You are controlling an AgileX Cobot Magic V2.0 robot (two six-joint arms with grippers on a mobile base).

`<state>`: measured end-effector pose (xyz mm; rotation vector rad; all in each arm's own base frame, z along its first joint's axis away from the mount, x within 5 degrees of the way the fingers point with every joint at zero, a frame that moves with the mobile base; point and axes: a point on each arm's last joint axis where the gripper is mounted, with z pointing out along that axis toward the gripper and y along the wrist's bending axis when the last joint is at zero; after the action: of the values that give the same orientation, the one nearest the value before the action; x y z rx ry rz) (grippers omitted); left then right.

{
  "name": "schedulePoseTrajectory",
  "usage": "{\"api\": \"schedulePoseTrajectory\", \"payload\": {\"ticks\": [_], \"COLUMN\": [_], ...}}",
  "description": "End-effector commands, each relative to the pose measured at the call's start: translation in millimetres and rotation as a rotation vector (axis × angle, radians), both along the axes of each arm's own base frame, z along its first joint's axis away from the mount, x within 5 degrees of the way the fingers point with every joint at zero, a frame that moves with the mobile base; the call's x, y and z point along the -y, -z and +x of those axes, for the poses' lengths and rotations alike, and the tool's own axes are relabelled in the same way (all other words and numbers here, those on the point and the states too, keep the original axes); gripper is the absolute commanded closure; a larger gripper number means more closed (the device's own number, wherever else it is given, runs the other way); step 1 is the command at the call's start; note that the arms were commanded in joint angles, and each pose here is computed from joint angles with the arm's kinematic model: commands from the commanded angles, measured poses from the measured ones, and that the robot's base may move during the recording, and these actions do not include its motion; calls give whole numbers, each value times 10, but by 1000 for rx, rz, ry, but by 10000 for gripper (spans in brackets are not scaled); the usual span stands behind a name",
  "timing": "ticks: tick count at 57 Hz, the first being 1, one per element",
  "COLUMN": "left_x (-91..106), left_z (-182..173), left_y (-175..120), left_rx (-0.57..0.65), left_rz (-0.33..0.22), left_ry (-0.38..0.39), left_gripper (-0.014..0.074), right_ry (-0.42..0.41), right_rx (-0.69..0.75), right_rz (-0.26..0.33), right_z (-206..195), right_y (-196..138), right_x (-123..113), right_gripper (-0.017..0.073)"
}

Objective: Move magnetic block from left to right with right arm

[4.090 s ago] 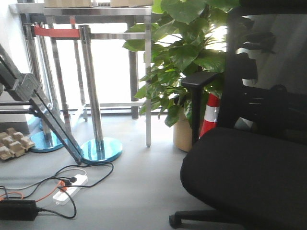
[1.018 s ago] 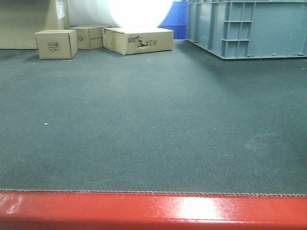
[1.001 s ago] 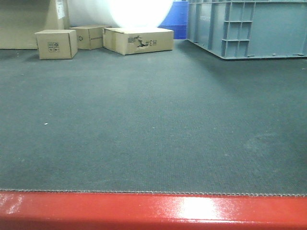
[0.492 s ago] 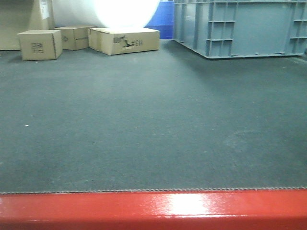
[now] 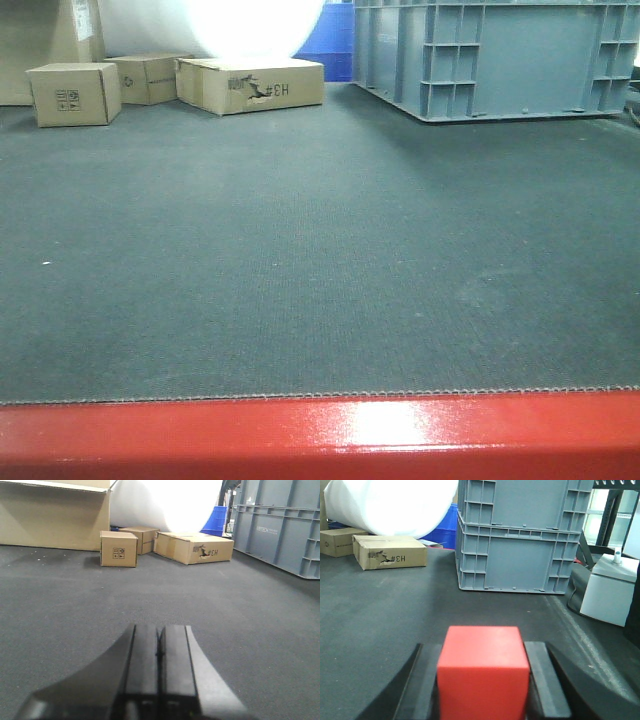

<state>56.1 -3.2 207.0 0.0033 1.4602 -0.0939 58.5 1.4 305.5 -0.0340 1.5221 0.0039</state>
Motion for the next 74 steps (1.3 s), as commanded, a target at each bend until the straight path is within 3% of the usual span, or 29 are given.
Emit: {"api": "schedulePoseTrajectory", "payload": {"ticks": [1,74], "left_x": [-11,-11], "left_z": [-15,-15], "left_y": [-55,-55], "left_rx": [90,90], "left_rz": [-9,-9], "left_ry": [-10,-10], "left_gripper": [720,720], "right_ry": [5,5], "right_rx": [102,110], "right_rz": [-17,-16], "right_z": [-9,-10], "right_y": [-163,-170], "right_x": [2,2], "right_gripper": [253,253]}}
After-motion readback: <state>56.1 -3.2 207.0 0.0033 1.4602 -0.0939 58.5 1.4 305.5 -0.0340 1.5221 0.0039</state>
